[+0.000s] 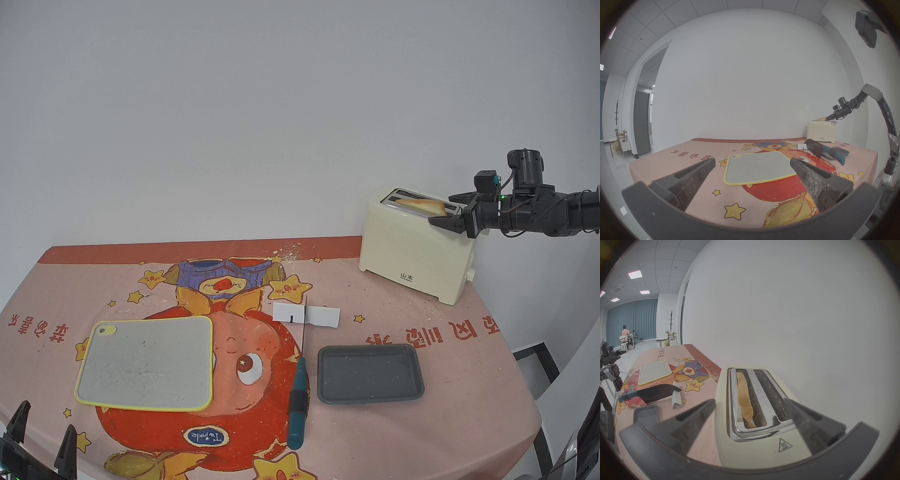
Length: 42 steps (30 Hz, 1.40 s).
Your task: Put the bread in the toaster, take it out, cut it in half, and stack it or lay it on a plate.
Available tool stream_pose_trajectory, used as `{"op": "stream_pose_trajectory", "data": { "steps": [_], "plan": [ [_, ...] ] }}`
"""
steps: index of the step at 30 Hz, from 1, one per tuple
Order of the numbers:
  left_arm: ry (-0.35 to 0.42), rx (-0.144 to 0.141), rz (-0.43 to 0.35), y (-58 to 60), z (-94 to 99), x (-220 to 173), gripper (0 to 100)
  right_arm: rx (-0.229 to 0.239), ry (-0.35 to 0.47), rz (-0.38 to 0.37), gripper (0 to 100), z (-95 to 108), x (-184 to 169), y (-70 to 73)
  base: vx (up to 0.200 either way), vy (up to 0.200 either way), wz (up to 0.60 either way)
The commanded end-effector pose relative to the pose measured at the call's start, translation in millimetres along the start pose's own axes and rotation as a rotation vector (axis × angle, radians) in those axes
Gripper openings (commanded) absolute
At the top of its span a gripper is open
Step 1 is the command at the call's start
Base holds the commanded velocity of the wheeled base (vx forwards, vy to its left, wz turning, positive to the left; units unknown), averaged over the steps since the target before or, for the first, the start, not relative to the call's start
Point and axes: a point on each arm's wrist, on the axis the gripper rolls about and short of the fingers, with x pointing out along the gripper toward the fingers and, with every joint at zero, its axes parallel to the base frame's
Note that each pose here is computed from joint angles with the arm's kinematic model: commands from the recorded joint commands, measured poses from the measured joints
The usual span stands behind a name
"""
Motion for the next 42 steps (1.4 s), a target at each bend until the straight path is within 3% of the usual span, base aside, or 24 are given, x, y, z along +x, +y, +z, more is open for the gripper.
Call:
{"op": "stream_pose_trajectory", "data": {
  "steps": [1, 12, 33, 39, 42],
  "plan": [
    [0.018, 0.0, 0.0, 0.0, -4.9, 1, 100, 0.0, -0.001, 0.001, 100, 1, -2, 0.9, 0.0, 0.0, 0.0],
    [0.018, 0.0, 0.0, 0.0, -4.9, 1, 100, 0.026, -0.068, -0.014, 100, 22, -4, 0.0, 0.0, 0.0, 0.0],
    [0.018, 0.0, 0.0, 0.0, -4.9, 1, 100, 0.04, -0.03, 0.001, 100, 8, 19, 1.5, 0.0, 0.0, 0.0],
    [0.018, 0.0, 0.0, 0.0, -4.9, 1, 100, 0.057, -0.03, -0.033, 100, 7, -2, -8.2, 0.0, 0.0, 0.0],
    [0.018, 0.0, 0.0, 0.0, -4.9, 1, 100, 0.082, -0.035, -0.074, 100, 10, -41, -5.7, 0.0, 0.0, 0.0]
  ]
}}
